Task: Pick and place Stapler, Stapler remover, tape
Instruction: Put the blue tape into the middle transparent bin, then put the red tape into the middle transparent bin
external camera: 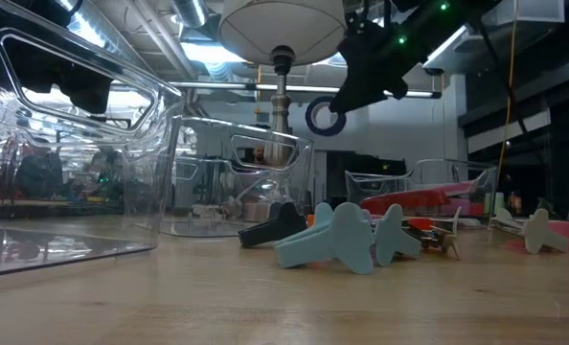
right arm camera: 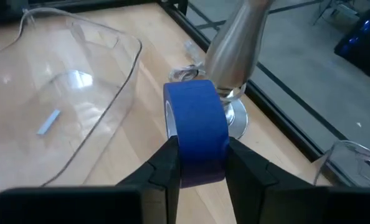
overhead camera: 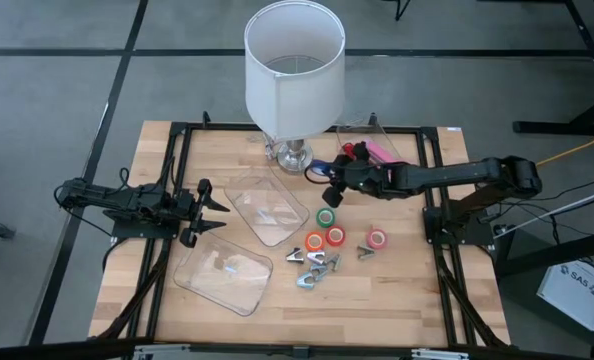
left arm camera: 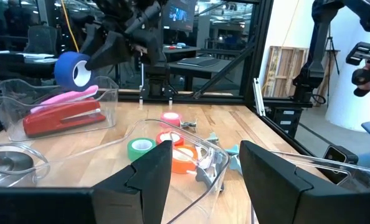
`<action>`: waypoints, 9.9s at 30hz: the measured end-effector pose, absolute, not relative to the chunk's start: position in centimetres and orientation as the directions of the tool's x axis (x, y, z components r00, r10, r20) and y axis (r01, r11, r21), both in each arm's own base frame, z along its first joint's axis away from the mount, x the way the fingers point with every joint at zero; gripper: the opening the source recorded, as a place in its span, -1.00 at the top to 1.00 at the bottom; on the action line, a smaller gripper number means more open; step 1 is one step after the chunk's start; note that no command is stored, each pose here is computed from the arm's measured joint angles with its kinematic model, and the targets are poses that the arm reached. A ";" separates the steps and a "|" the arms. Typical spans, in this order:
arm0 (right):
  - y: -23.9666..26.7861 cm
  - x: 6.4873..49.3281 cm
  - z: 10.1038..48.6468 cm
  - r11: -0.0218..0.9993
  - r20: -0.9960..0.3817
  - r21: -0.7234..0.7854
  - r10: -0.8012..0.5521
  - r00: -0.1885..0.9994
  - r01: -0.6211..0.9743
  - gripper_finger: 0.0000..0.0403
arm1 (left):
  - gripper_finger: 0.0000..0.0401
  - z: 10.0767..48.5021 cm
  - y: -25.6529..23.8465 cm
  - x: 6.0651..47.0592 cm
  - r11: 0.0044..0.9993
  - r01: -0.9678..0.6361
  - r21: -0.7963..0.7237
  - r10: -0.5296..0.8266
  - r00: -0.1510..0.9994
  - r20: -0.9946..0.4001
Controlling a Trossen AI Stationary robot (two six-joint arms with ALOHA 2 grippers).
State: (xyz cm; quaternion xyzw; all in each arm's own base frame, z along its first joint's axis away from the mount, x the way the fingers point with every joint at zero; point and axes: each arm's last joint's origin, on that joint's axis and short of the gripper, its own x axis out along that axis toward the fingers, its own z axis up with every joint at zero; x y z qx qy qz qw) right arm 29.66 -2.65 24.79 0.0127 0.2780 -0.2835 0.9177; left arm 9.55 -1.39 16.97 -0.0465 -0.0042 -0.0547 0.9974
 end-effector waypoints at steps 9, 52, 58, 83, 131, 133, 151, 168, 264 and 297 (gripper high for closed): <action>-1.4 30.7 25.9 0.881 -0.408 -0.046 -0.447 0.796 0.471 0.51 | 0.08 17.0 -1.4 9.6 0.990 0.110 -0.092 -0.109 0.994 0.013; 2.5 44.8 22.4 0.963 -0.578 -0.220 -0.255 0.775 0.153 0.51 | 0.08 17.0 -1.4 9.6 0.990 0.109 -0.092 -0.109 0.994 0.013; -0.4 45.3 20.9 0.952 -0.597 -0.221 -0.303 0.743 0.210 0.47 | 0.08 17.0 -1.4 9.6 0.990 0.109 -0.092 -0.109 0.994 0.013; -3.2 46.6 17.5 0.976 -0.622 -0.172 -0.215 0.753 0.136 0.33 | 0.08 17.0 -1.4 9.6 0.990 0.109 -0.092 -0.109 0.994 0.014; 5.1 35.9 29.9 0.994 -0.819 0.049 -0.018 0.574 0.102 0.20 | 0.08 17.0 -1.4 9.6 0.990 0.109 -0.092 -0.108 0.994 0.013; 5.7 35.0 30.3 0.991 -0.834 0.065 -0.010 0.552 0.115 0.25 | 0.08 17.0 -1.4 9.6 0.990 0.109 -0.092 -0.109 0.994 0.013; 10.2 32.5 30.0 0.998 -0.898 0.053 0.033 0.439 0.032 0.31 | 0.08 17.0 -1.4 9.6 0.990 0.109 -0.092 -0.108 0.994 0.013; 9.8 31.0 22.9 0.999 -0.950 0.008 -0.004 0.312 0.035 0.20 | 0.08 17.0 -1.4 9.6 0.990 0.109 -0.092 -0.109 0.994 0.013; 4.5 40.6 26.9 0.960 -0.517 -0.020 0.230 0.825 -0.280 0.78 | 0.08 17.0 -1.4 9.6 0.990 0.109 -0.092 -0.109 0.994 0.013; 0.6 43.1 20.3 0.995 -0.646 0.003 0.077 0.760 -0.098 0.52 | 0.08 17.0 -1.4 9.6 0.990 0.109 -0.092 -0.109 0.994 0.013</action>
